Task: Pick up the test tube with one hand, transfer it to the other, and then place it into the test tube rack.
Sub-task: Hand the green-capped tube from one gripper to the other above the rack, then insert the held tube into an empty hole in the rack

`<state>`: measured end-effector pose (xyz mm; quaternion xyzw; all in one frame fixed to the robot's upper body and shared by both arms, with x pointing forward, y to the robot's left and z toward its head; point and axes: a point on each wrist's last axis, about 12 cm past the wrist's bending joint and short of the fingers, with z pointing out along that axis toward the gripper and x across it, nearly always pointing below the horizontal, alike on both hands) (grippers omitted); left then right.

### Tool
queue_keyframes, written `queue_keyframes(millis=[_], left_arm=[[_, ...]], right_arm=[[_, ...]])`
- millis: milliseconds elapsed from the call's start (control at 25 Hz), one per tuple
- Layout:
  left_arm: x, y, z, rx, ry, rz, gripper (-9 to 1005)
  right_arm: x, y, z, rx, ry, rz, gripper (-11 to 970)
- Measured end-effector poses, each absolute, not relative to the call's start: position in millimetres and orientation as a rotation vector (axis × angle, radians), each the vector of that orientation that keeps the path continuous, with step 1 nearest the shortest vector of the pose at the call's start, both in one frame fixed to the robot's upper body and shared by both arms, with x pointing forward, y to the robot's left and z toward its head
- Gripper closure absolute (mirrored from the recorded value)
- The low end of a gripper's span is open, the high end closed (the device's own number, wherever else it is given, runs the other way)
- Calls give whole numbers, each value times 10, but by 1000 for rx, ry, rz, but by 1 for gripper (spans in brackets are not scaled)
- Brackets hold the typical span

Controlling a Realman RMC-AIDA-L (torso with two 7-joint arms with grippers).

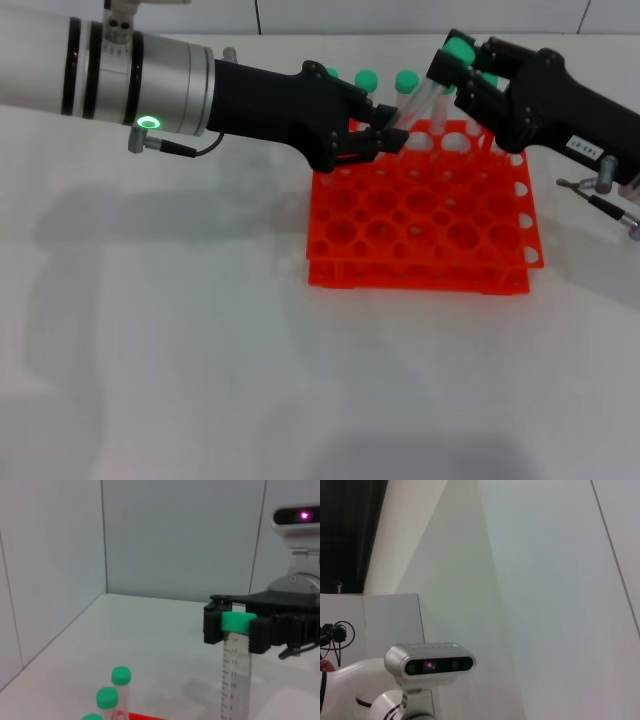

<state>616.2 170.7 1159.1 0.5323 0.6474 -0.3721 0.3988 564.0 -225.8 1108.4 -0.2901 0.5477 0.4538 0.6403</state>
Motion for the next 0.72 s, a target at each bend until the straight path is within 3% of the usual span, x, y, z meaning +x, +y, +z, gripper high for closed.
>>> queue_keyframes(millis=[280, 520, 640, 720], left_arm=[[6124, 1717, 11657, 1321, 1702, -933, 720], [5994, 1973, 11787, 1261, 1728, -875, 505], [5876, 2155, 11798, 1204, 1732, -828, 274], [5757, 2322, 11772, 1133, 1717, -817, 209]], right_arm=[[5631, -2276, 11075, -657, 1255, 1034, 687], [5641, -2304, 11075, -660, 1264, 1025, 682], [5658, -2316, 11078, -665, 1273, 1016, 680], [5686, -2316, 11085, -673, 1285, 1007, 678]])
